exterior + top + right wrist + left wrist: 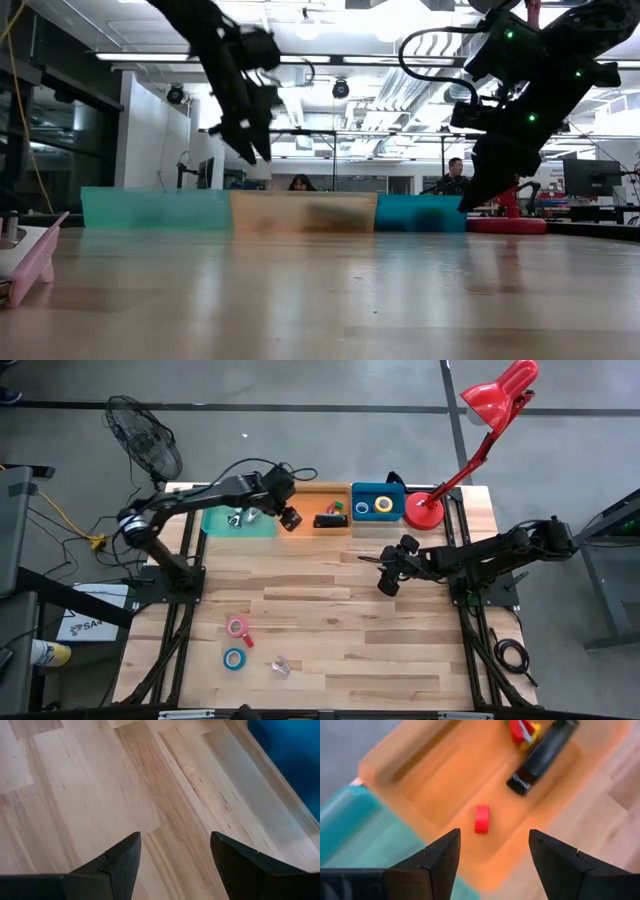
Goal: Pick and place Stapler, Stapler remover, tape
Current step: Put the pink tape into the blue bin
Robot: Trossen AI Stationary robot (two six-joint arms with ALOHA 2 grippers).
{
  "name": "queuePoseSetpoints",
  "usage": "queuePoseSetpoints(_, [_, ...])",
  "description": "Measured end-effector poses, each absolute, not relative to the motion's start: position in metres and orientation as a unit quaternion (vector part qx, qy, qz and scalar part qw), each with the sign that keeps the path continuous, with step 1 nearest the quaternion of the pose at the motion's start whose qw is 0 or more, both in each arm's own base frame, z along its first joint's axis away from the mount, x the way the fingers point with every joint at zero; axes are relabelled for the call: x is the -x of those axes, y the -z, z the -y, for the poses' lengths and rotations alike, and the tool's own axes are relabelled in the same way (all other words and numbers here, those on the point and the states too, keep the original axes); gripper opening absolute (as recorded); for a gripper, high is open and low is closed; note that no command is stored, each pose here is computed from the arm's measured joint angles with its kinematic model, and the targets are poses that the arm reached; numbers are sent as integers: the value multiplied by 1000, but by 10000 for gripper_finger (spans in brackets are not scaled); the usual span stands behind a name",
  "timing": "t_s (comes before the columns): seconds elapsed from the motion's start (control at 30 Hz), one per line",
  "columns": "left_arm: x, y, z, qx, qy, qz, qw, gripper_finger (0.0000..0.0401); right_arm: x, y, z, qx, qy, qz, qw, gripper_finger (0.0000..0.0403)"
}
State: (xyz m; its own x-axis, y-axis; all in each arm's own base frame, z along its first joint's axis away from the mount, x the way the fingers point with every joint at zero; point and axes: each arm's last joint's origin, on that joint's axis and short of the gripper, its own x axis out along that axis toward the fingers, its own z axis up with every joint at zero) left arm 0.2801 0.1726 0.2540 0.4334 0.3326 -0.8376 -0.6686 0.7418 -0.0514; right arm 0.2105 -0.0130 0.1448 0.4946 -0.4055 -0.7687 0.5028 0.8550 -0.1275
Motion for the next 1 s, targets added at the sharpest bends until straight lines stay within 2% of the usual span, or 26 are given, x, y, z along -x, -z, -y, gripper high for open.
queuePoseSetpoints(0.2, [-265,-285,-128,174,-297,-451,823,232,-210,-145,13,-48,263,-430,862,231])
queuePoseSetpoints(0.4, [-259,-287,-77,159,-288,-511,794,232,-210,-145,13,-44,265,-430,862,231])
queuePoseSetpoints(0.7, [-246,-269,-11,161,-317,-580,733,232,-210,-144,13,-51,253,-435,863,231])
queuePoseSetpoints(1.0, [-221,-223,36,176,-344,-621,682,232,-211,-143,9,-72,195,-451,868,231])
